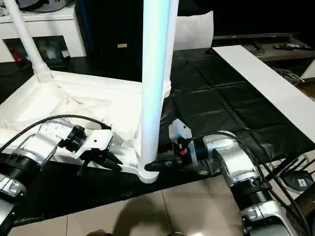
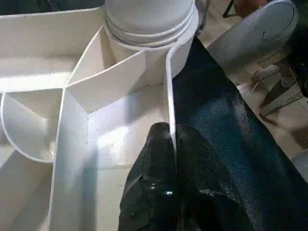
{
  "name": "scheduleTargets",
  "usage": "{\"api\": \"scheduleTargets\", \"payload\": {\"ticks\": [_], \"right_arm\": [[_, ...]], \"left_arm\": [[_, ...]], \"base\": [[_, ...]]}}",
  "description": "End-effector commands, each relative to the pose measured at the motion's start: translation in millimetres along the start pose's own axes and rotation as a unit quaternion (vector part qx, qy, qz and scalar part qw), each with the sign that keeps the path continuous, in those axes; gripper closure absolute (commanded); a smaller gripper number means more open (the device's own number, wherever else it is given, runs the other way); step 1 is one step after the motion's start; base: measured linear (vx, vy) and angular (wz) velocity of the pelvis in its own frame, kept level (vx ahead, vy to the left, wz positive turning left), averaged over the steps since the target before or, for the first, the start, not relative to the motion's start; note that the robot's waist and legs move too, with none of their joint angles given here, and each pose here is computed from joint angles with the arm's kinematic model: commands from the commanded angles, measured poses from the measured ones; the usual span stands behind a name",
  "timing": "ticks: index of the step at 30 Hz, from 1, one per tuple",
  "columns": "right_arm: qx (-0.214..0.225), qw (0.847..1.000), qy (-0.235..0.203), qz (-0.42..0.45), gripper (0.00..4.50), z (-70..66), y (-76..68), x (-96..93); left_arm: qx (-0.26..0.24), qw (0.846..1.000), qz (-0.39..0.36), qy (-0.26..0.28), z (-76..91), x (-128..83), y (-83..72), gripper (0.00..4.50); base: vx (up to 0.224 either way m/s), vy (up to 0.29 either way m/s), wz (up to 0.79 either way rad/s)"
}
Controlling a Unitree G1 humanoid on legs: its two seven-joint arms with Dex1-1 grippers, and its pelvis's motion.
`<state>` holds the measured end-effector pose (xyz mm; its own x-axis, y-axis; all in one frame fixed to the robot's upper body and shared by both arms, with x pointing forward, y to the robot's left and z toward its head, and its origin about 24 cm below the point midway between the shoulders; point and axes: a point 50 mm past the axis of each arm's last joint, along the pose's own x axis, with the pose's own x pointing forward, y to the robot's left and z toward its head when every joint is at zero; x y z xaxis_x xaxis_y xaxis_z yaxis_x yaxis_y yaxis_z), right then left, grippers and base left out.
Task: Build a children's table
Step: Rotate leg to tighten
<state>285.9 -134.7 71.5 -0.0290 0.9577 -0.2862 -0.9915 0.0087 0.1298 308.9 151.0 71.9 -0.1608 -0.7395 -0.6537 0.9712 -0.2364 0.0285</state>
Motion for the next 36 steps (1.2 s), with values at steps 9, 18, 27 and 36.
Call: {"api": "scheduleTargets", "payload": {"ticks": [9, 18, 27, 36], "right_arm": [[0.034, 0.999, -0.035, 0.008, 2.57, 2.6, 5.8, 6.7], [0.101, 0.974, -0.103, -0.177, 2.57, 18.1, -7.5, 49.3], [0.162, 0.901, -0.114, -0.386, 2.57, 20.8, -35.1, 78.2], [0.169, 0.839, -0.157, -0.492, 1.87, 22.6, -48.9, 75.5]], "left_arm": [[0.018, 1.0, 0.0, -0.006, 12.2, 1, 4.0, 4.5], [-0.115, 0.971, 0.191, -0.09, 44.6, 15, 26.5, 4.5], [-0.171, 0.923, 0.33, -0.102, 64.2, 32, 49.4, 4.5], [-0.159, 0.905, 0.386, -0.076, 63.0, 35, 55.2, 4.5]], "base": [[0.0, 0.0, 0.0], [0.0, 0.0, 0.0], [0.0, 0.0, 0.0], [0.0, 0.0, 0.0]]}}
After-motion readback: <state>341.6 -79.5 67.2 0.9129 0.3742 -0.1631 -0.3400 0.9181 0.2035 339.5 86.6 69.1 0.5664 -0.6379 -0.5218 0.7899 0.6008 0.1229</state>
